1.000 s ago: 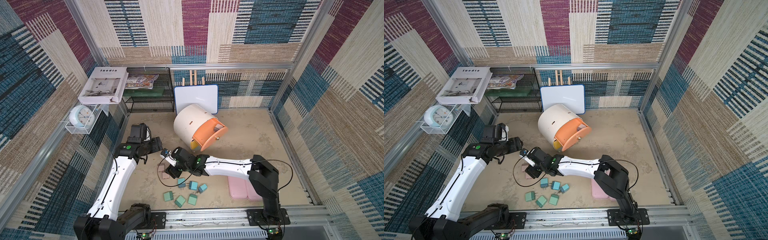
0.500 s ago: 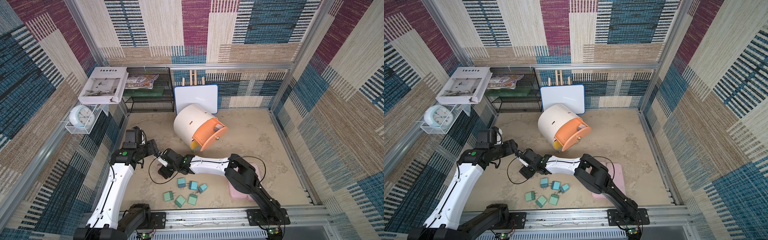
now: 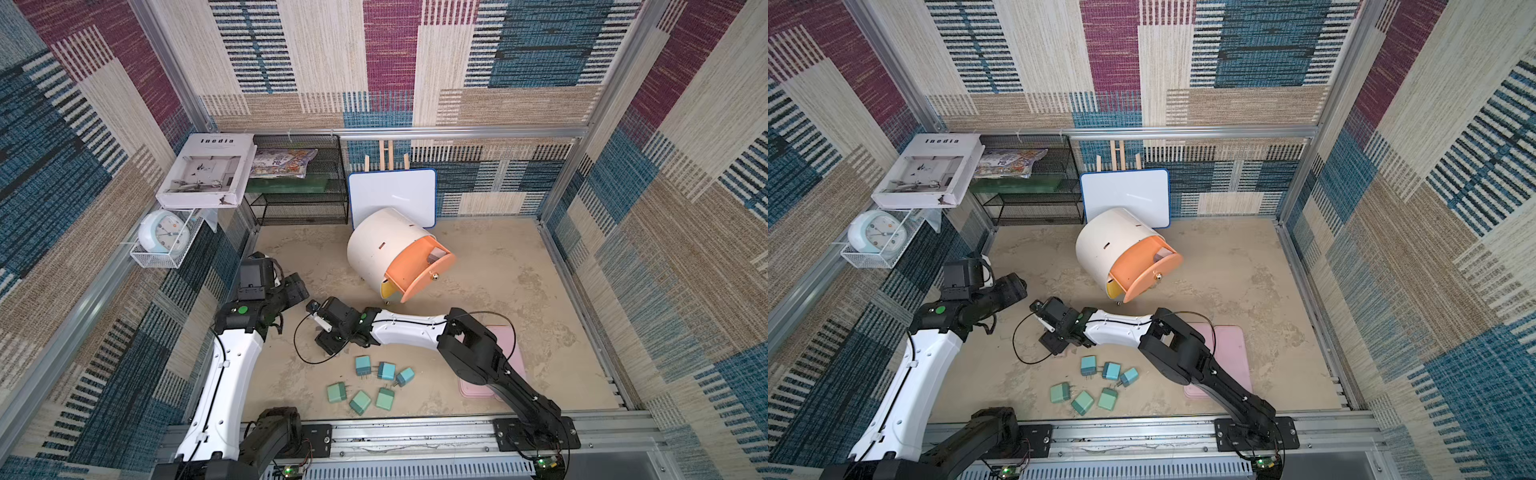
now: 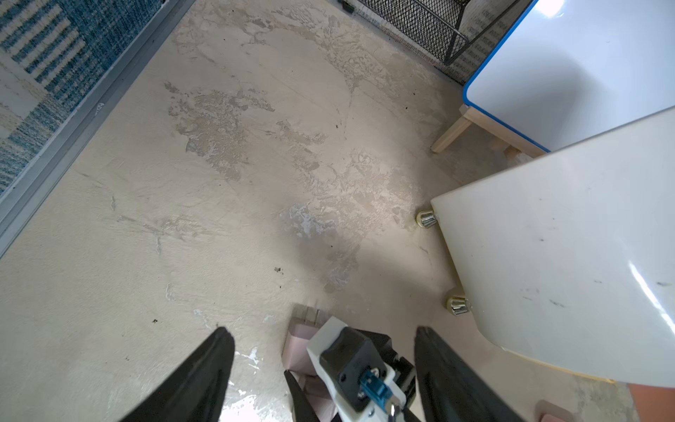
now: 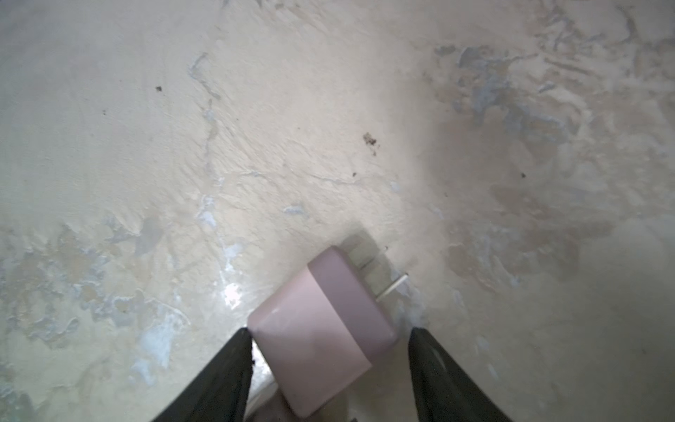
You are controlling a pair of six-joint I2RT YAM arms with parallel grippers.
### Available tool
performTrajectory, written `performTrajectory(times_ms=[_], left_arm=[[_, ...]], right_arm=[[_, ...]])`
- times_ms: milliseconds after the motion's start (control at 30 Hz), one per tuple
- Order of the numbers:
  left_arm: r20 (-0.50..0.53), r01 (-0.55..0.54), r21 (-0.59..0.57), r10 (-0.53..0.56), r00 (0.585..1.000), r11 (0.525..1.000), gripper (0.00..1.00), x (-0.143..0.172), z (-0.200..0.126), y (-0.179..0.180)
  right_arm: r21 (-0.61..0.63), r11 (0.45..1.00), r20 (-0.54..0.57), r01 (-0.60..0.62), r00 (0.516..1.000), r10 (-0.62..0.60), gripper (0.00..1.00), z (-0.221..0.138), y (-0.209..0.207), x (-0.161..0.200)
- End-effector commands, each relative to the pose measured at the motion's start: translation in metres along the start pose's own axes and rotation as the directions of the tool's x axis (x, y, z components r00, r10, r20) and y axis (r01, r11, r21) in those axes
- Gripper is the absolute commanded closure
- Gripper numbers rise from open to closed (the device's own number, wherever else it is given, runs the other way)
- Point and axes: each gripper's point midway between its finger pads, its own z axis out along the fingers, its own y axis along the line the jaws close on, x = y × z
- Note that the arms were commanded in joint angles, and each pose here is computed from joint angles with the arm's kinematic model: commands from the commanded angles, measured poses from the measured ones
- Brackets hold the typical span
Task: Place the plugs into the drawer by color
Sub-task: Pick up the plug from the center of the board.
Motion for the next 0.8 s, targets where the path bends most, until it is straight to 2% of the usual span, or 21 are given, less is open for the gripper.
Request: performTrajectory(times_ms=[0,167,367,467,600,700,767], left_arm=[[0.017,0.010,0.015,-0.010,1.000,1.000,0.19,-0.004,0.000,-0.002],[0.013,0.021,0.020,-0.021,1.000,1.000,0.19,-0.004,0.002,-0.001],[0.014,0.035,0.027,-0.035,0.999,0.999,0.20,-0.004,0.002,0.000],[0.020,0.039,0.022,-0.040,0.999,0.999,0.20,-0.004,0.002,0.002],[0.030,0.047,0.013,-0.047,0.998,0.999,0.20,-0.006,0.001,0.004],[0.039,0.053,0.006,-0.053,0.998,0.999,0.20,-0.008,-0.001,0.005],[0.043,0.057,0.001,-0.057,0.997,0.998,0.20,-0.007,-0.002,0.007]], right_arm=[[0.052,0.999,-0.002,0.010,1.000,-0.009,0.31,-0.008,-0.016,-0.001],[0.097,0.995,0.002,0.014,1.000,-0.015,0.31,-0.021,-0.039,-0.003],[0.080,0.997,0.021,-0.002,1.000,0.000,0.31,-0.031,-0.039,-0.011],[0.075,0.989,0.027,-0.129,0.992,0.127,0.34,-0.032,-0.038,-0.018],[0.063,0.947,0.014,-0.315,0.949,0.315,0.35,-0.024,-0.033,-0.016],[0.147,0.921,-0.013,-0.360,0.930,0.366,0.34,-0.018,-0.041,-0.010],[0.156,0.916,-0.020,-0.370,0.926,0.378,0.33,-0.014,-0.041,-0.009]])
